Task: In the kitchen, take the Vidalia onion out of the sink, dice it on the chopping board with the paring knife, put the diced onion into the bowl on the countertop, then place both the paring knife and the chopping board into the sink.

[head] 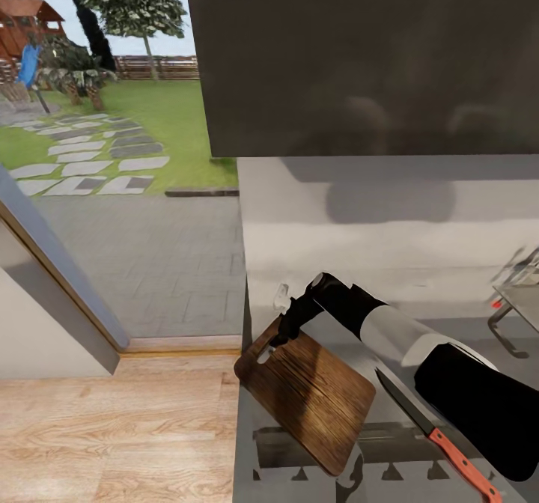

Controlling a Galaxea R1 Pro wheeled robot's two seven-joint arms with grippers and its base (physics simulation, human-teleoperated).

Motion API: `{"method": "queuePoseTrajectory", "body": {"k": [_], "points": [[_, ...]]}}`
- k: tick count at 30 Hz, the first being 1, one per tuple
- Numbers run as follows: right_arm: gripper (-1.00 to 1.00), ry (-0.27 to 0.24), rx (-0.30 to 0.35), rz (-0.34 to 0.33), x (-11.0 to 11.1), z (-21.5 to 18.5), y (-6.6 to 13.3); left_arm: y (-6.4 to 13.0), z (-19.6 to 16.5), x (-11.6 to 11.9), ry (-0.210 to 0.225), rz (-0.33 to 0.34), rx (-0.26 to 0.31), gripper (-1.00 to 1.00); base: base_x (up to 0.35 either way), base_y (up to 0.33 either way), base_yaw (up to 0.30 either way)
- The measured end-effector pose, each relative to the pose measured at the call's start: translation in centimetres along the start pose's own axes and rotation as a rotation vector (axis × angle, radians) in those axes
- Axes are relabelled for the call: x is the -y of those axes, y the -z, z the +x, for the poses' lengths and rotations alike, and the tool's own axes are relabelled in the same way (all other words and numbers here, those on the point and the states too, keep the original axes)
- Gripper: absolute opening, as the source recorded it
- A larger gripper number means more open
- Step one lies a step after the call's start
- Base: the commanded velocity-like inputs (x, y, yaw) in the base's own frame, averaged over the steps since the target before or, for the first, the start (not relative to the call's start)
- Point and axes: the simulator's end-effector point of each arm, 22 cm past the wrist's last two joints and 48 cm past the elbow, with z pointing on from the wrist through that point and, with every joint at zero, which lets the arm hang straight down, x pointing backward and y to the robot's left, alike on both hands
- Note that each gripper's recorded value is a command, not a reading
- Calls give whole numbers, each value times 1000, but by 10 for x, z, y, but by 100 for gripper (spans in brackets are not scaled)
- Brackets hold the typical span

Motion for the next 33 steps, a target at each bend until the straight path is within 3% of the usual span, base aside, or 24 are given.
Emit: {"method": "queuePoseTrajectory", "body": {"k": [1, 2, 21, 33], "points": [[100, 0, 0, 0, 0, 0, 0, 0, 0, 0, 0, 0, 0, 100, 0, 0, 0], [-100, 0, 0, 1, 0, 0, 0, 0, 0, 0, 0, 0, 0, 100, 0, 0, 0], [-100, -1, -3, -3, -2, -1, 0, 0, -2, 0, 2, 0, 4, 100, 0, 0, 0], [-100, -12, -18, 20, 2, 3, 10, 0, -11, 1, 1, 2, 26, 100, 0, 0, 0]]}}
